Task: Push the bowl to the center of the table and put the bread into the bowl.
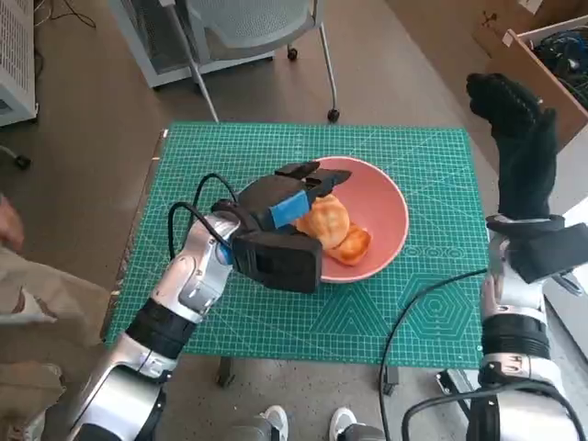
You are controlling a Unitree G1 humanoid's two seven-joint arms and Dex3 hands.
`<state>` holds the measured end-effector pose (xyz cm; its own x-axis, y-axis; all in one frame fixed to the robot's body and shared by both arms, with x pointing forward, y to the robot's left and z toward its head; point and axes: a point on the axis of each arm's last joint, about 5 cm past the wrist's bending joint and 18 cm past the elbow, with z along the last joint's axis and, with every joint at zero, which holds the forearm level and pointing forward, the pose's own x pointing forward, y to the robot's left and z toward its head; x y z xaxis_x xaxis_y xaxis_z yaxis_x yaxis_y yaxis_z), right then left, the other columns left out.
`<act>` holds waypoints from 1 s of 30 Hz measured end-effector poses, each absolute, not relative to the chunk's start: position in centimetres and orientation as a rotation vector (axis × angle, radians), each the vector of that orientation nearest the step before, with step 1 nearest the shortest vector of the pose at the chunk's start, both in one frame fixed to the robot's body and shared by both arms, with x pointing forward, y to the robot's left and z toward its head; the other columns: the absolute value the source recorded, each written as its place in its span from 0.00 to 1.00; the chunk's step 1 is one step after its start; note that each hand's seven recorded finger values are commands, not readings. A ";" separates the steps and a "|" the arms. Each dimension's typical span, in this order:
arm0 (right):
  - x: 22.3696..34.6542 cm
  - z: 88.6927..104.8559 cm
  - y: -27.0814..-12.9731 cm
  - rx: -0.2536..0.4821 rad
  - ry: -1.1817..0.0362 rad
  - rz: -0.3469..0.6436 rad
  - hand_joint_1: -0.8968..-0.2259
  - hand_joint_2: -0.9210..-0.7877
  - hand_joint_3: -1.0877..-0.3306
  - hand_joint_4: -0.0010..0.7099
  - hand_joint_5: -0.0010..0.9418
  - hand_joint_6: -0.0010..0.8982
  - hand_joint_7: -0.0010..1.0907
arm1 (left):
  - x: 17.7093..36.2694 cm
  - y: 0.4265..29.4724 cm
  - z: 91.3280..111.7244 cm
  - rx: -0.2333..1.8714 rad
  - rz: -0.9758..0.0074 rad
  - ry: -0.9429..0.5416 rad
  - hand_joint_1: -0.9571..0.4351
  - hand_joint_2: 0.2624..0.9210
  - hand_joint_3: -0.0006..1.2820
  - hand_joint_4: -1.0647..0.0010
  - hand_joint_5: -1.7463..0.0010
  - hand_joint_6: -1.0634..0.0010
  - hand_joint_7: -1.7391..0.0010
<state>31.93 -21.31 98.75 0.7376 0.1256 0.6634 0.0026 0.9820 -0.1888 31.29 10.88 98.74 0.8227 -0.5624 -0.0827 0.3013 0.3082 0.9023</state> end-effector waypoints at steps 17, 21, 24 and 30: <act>32.0 99.2 -20.8 -0.170 -0.762 0.094 0.33 0.00 0.30 0.30 0.00 0.15 0.31 | 32.0 14.7 100.3 0.504 -0.502 -0.456 0.09 1.00 0.36 1.00 1.00 0.92 0.96; 32.0 99.6 -20.2 -0.158 -0.782 0.111 0.32 0.00 0.32 0.30 0.01 0.16 0.32 | 32.0 15.7 100.8 0.300 -0.470 -0.526 0.11 1.00 0.39 1.00 1.00 0.91 0.96; 32.0 99.9 -20.0 -0.153 -0.794 0.122 0.30 0.00 0.34 0.31 0.01 0.16 0.32 | 31.9 16.2 101.1 0.163 -0.446 -0.573 0.12 1.00 0.40 1.00 1.00 0.91 0.96; 32.0 100.6 -19.5 -0.142 -0.823 0.140 0.28 0.00 0.37 0.32 0.01 0.16 0.33 | 31.4 16.8 101.6 -0.020 -0.406 -0.638 0.15 1.00 0.38 1.00 1.00 0.90 0.95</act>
<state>31.99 -19.51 100.55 0.6718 0.1791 0.7187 -0.0691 0.9812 -0.1800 31.37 16.78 101.58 0.7275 -0.3619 0.5829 0.3743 0.9214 0.1049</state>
